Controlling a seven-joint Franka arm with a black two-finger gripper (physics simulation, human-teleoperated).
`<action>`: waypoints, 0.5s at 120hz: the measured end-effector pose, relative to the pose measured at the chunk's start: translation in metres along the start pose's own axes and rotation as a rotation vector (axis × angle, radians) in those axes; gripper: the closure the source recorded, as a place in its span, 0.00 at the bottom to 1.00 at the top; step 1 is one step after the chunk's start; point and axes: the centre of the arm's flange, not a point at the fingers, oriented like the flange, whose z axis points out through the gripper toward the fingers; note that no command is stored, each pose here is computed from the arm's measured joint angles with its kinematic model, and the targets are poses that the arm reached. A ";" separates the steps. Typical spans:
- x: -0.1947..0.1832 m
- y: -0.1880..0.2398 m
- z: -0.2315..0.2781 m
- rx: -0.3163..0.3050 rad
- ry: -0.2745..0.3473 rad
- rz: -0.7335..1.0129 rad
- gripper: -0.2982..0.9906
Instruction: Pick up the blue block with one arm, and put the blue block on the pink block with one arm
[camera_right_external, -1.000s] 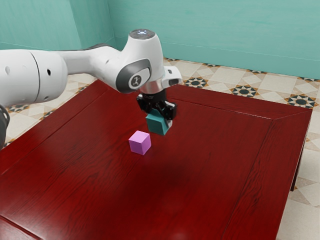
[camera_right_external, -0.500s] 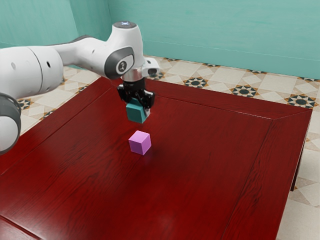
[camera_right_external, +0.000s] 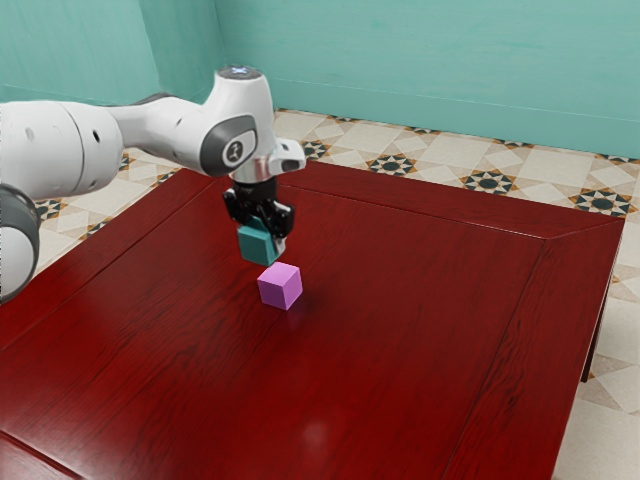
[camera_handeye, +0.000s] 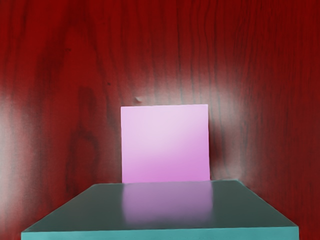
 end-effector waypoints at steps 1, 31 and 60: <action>0.000 0.000 0.002 0.000 -0.001 0.001 0.49; 0.003 -0.003 0.039 -0.005 -0.012 0.021 0.49; 0.014 -0.002 0.044 -0.005 0.010 0.036 0.49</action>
